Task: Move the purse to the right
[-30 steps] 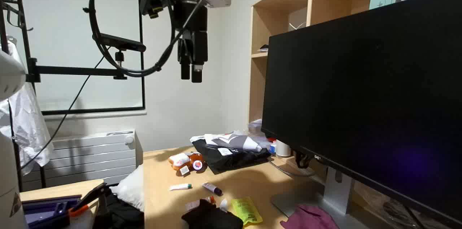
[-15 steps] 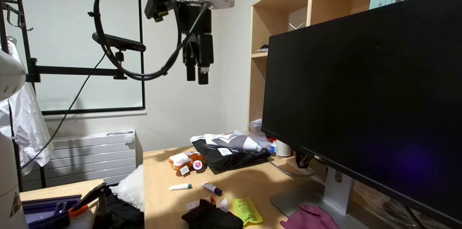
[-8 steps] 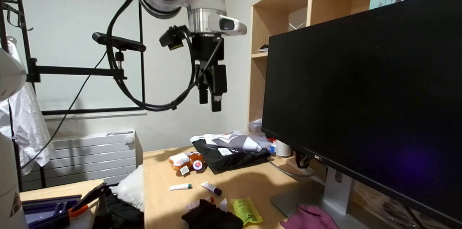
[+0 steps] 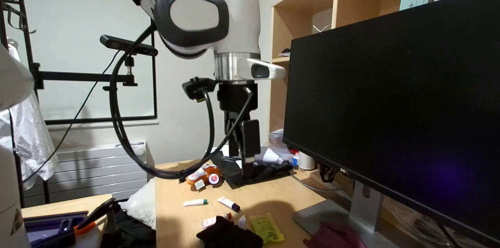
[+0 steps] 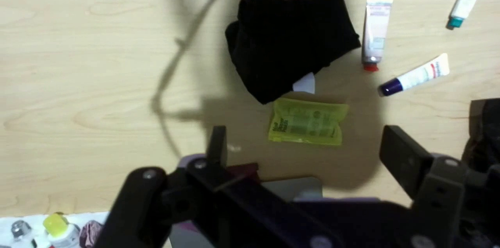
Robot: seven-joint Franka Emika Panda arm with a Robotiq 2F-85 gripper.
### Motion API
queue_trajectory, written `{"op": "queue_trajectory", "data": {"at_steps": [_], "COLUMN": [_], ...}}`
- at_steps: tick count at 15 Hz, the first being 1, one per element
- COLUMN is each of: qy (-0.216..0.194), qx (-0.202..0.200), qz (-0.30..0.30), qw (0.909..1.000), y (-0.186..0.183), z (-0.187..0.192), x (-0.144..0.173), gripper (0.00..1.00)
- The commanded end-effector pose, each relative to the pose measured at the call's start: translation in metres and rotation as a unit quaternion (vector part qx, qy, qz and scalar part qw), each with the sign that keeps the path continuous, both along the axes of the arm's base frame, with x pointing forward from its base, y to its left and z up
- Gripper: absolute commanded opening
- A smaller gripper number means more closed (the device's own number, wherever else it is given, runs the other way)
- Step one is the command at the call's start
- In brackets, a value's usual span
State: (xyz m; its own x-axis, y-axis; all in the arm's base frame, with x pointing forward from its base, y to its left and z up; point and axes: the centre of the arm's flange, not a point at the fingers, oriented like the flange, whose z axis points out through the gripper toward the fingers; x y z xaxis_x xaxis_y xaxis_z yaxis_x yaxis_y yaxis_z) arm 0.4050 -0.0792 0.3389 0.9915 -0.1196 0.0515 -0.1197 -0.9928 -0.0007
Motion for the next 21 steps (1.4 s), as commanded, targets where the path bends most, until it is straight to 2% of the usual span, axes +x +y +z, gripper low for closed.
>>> {"op": "queue_trajectory", "data": {"at_steps": [1, 7, 9, 13, 16, 18, 21], "qy": [0.007, 0.002, -0.042, -0.105, -0.127, -0.112, -0.055], "qx": [0.001, 0.000, 0.006, 0.022, 0.043, 0.050, 0.049], "qz": [-0.004, 0.001, -0.062, -0.148, -0.226, -0.277, -0.306], "qw": [1.0000, 1.0000, 0.9972, 0.9832, 0.9649, 0.9530, 0.9493], "y": [-0.005, -0.001, -0.007, -0.024, -0.040, -0.041, -0.028], "z": [-0.007, -0.003, -0.024, -0.057, -0.072, -0.089, -0.125], "x": [-0.001, 0.001, -0.015, -0.056, -0.057, -0.061, -0.075], "gripper": [1.00, 1.00, 1.00, 1.00, 1.00, 1.00, 1.00]}}
